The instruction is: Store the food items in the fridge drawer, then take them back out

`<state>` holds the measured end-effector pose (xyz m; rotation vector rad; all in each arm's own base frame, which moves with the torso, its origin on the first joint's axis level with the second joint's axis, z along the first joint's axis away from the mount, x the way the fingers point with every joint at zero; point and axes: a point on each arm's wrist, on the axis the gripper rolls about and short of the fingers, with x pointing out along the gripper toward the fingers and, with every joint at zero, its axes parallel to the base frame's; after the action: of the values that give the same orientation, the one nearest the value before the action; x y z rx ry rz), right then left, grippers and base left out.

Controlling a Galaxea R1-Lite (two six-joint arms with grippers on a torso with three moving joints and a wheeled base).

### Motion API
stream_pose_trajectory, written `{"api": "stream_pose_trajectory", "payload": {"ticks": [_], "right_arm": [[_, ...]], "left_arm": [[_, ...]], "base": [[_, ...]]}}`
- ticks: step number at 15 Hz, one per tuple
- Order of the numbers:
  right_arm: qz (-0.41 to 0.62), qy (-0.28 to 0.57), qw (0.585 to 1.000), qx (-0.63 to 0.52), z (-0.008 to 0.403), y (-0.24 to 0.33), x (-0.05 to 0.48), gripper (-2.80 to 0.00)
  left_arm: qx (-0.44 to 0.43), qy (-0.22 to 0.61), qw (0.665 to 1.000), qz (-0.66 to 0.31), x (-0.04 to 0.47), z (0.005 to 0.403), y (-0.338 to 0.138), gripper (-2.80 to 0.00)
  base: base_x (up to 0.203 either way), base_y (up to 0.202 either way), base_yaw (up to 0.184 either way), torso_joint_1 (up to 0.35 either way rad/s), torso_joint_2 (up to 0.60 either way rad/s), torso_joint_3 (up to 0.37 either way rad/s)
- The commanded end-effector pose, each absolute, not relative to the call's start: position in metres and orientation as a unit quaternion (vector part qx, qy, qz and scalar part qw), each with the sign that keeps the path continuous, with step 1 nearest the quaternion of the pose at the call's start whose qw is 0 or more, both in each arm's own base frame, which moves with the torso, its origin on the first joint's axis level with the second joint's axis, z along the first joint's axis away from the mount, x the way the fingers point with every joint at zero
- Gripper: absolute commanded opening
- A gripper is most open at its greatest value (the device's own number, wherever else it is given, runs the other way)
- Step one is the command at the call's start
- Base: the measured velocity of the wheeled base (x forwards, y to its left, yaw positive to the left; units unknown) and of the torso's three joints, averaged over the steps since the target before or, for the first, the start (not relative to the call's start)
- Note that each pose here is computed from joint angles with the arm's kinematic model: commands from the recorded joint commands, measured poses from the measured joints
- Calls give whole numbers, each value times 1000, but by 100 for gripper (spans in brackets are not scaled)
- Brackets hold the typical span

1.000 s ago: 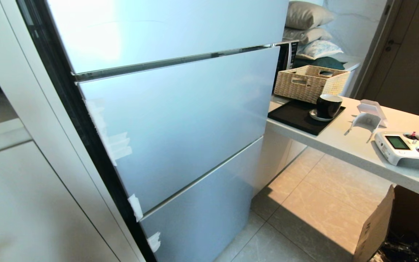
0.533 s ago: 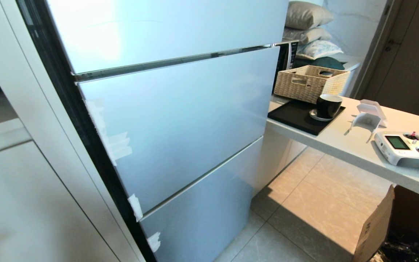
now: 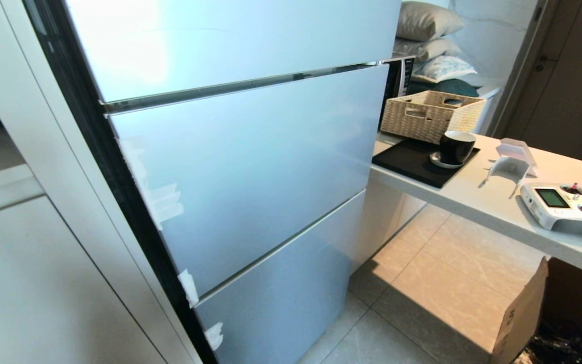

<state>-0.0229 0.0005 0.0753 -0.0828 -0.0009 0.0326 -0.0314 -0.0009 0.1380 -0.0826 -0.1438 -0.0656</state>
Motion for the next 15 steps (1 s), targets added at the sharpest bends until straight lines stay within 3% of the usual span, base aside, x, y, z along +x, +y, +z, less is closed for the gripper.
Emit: {"api": "stream_pose_trajectory", "payload": {"ticks": [1,5,10,15], "right_arm": [[17,0,999,-41,75,1,-23,-280],[17,0,999,-41,75,1,-23,-280],[16,0,999,-41,75,1,-23,-280],[17,0,999,-41,75,1,-23,-280]], "left_arm": [[-85,-20,995,-41,-1,186,-1,-280],[-165,31,985,-34,81,231,-3,-280],[-199,29,980,-5,165,232,-9,-280],[-207,-6,978,-2,199,229,-48,-280]], "base": [[0,0,0,0,0,0],[0,0,0,0,0,0],[0,0,0,0,0,0],[0,0,0,0,0,0]]}}
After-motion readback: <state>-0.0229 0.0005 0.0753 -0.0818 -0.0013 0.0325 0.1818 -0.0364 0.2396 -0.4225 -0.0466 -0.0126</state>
